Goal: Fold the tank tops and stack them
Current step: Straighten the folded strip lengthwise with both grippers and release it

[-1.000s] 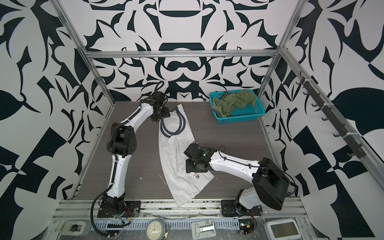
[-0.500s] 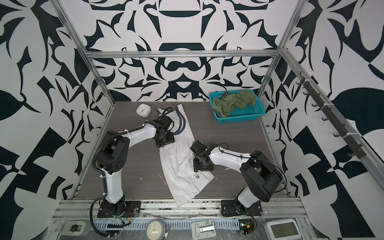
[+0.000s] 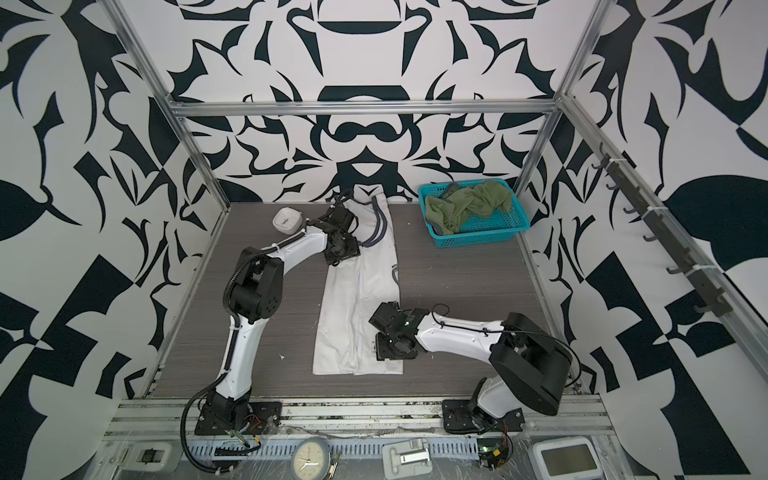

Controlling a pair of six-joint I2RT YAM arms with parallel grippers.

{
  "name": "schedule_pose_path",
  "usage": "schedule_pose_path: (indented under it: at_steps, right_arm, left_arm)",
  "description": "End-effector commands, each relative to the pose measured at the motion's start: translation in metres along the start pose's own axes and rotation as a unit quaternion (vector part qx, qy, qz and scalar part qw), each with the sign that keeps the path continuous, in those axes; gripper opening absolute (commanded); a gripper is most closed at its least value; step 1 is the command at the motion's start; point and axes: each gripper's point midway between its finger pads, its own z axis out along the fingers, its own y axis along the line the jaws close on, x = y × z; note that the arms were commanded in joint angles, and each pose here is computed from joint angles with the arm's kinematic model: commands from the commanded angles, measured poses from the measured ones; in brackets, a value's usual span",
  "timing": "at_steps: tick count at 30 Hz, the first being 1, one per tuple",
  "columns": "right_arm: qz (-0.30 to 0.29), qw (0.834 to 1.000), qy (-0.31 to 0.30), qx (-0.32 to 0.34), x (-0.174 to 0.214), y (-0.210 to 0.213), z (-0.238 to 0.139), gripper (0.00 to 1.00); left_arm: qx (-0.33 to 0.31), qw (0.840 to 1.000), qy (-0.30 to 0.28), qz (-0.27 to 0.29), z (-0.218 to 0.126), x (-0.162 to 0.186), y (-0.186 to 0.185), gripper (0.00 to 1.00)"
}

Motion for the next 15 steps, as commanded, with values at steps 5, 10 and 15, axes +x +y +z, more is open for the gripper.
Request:
schedule_pose_path:
  at_steps: [5, 10, 15]
  right_arm:
    - [0.002, 1.0, 0.01, -0.012, 0.008, 0.003, -0.019, 0.64]
    - [0.018, 0.999, -0.009, -0.03, -0.003, -0.011, -0.04, 0.63]
    - [0.074, 0.995, -0.01, -0.071, -0.009, -0.03, -0.045, 0.61]
  left_arm:
    - [-0.041, 0.997, 0.051, 0.045, -0.038, 0.033, 0.008, 0.84]
    - [-0.014, 0.998, 0.037, 0.043, -0.108, 0.059, 0.006, 0.93]
    - [0.018, 1.0, 0.01, -0.002, -0.156, 0.114, 0.035, 0.9]
